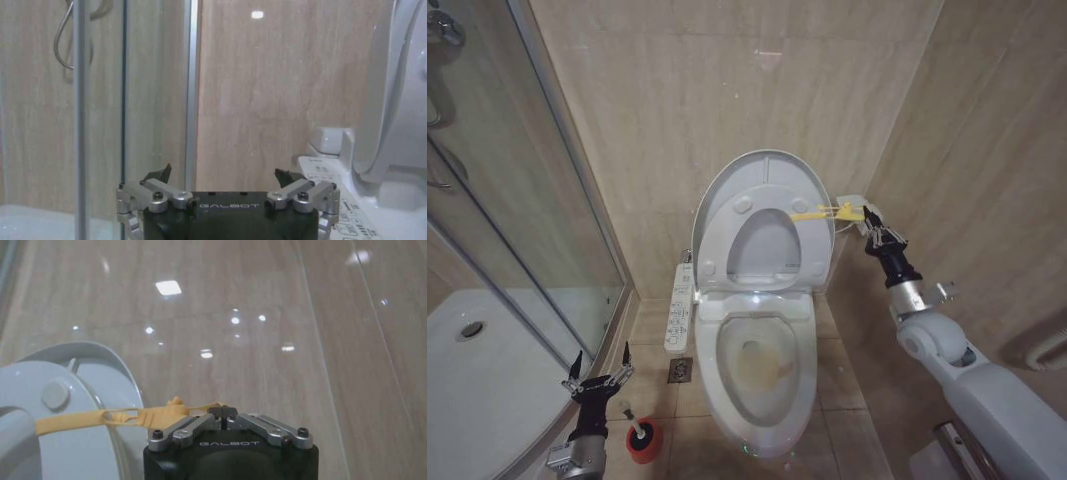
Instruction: Open the toilet lid, clean the toilet bowl with a toilet brush, close the toilet lid, and flush.
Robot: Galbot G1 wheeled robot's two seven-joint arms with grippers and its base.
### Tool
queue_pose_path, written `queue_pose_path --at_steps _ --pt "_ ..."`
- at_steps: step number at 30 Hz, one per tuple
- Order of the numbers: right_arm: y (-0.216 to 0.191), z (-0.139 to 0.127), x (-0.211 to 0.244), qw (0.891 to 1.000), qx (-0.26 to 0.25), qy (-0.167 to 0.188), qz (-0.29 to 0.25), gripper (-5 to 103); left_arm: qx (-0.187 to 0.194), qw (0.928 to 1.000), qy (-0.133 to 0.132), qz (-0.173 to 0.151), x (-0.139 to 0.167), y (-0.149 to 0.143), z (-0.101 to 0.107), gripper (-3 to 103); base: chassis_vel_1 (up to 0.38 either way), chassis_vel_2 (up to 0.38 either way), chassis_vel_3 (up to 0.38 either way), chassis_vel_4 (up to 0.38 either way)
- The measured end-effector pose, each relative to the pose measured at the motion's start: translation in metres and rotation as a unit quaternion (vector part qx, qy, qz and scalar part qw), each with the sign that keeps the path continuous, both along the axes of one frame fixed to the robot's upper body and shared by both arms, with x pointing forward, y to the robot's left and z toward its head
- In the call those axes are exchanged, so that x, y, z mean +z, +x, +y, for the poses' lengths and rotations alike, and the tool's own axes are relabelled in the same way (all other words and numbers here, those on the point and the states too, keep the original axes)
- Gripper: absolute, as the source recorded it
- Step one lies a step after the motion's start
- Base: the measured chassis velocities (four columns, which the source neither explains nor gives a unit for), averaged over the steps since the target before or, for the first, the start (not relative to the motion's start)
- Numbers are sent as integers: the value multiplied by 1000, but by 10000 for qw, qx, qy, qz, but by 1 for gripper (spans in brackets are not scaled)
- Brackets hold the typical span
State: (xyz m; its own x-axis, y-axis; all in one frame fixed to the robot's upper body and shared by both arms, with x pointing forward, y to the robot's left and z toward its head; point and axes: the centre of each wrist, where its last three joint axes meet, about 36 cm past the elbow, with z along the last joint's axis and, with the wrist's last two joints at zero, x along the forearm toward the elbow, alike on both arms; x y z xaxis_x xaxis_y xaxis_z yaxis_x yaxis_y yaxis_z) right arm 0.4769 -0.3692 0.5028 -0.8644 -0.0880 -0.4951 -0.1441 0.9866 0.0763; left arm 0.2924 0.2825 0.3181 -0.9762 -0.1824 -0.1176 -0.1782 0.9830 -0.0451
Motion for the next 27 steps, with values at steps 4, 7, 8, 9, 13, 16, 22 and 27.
queue_pose_path --at_steps 4,7,8,9,13,16,22,27 --pt "16 3 -1 9995 -26 307 114 0 11 10000 -1 16 -1 0 0 100 0 0 0 0" --pt "29 4 -3 9989 -87 431 134 0 14 10000 -6 25 -3 0 0 100 0 0 0 0" --pt "35 4 -5 9986 -123 488 142 0 16 10000 -6 28 -3 1 0 100 0 0 0 0" --pt "43 5 -6 9982 -167 562 135 0 19 10000 -5 35 -4 1 1 100 0 0 0 0" --pt "59 11 -9 9964 -258 800 115 0 37 10000 15 42 -5 2 4 100 0 0 0 0" --pt "68 17 -14 9950 -301 941 125 0 43 10000 21 45 -6 3 5 100 0 0 0 0" --pt "90 19 -29 9926 -533 1072 199 0 47 10000 10 51 -8 5 5 100 0 0 0 0" --pt "109 15 -39 9913 -709 1077 264 0 66 10000 8 61 -10 6 6 100 0 0 0 0"
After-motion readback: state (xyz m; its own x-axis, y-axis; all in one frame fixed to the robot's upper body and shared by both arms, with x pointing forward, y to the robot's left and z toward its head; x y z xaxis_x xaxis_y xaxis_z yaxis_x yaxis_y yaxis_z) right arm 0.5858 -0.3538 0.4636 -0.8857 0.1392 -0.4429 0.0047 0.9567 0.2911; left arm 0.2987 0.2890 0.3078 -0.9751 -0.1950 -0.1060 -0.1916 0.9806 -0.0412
